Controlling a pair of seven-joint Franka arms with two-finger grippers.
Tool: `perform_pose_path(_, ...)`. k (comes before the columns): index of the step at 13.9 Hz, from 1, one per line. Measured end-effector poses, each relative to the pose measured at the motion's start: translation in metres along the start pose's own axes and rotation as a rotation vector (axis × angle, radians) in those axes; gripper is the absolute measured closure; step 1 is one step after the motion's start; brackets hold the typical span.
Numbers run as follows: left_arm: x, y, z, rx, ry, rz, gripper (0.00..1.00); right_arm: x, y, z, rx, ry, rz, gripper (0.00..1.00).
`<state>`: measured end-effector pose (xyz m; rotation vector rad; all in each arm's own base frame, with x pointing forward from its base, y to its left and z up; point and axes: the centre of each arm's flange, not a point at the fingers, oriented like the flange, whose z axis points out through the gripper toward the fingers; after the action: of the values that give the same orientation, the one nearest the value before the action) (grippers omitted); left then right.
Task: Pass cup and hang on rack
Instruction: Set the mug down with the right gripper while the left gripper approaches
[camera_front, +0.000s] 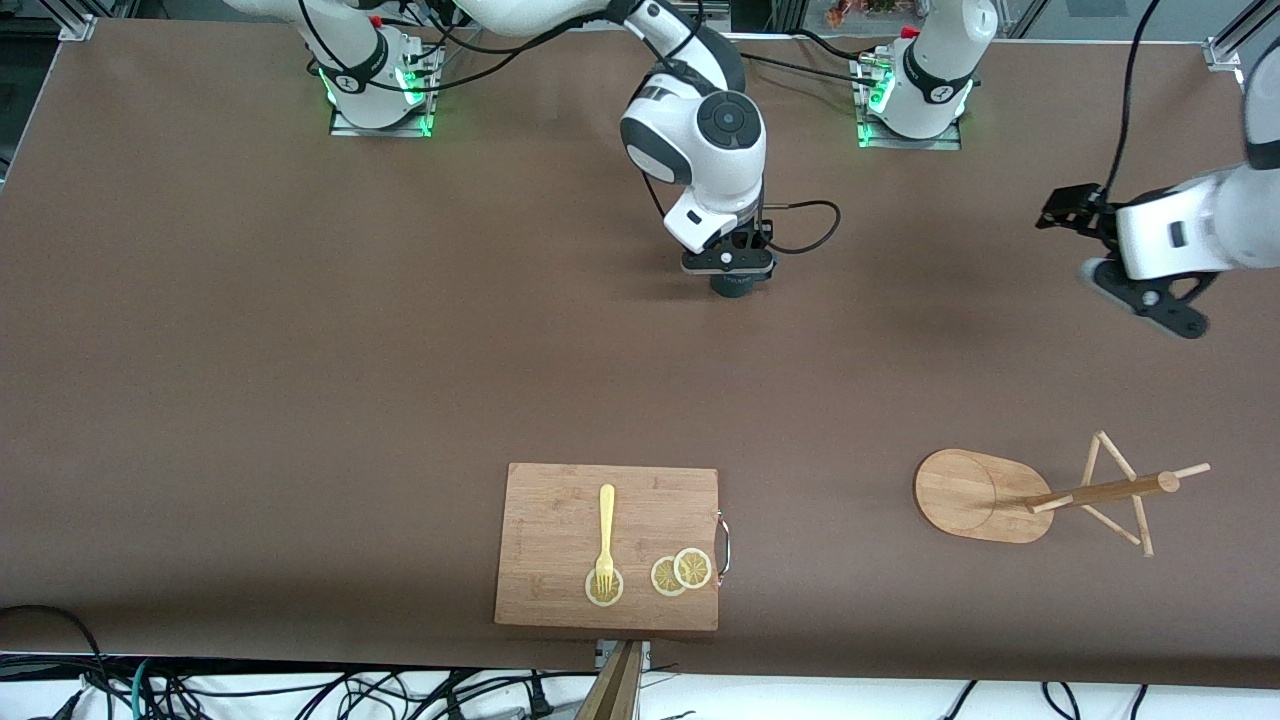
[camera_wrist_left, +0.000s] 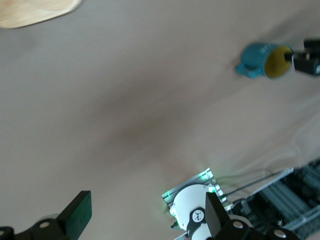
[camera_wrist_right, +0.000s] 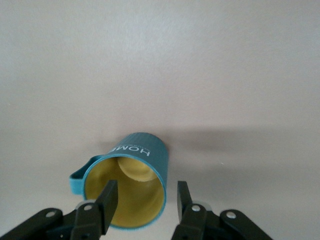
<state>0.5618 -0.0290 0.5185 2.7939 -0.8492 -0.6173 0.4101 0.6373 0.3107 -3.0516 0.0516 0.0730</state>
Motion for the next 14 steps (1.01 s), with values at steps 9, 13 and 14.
perform_pose_path(9,0.028,0.036,0.118,-0.084,0.136,0.401,0.00,0.155,0.157,-0.184,0.004,0.014,0.069,0.00)
perform_pose_path(13,0.044,0.055,0.168,-0.129,0.241,0.521,0.00,0.213,0.271,-0.231,0.063,-0.059,0.070,0.00)
perform_pose_path(14,0.047,0.060,0.183,-0.142,0.265,0.541,0.00,0.217,0.292,-0.244,0.058,-0.063,0.061,0.00)
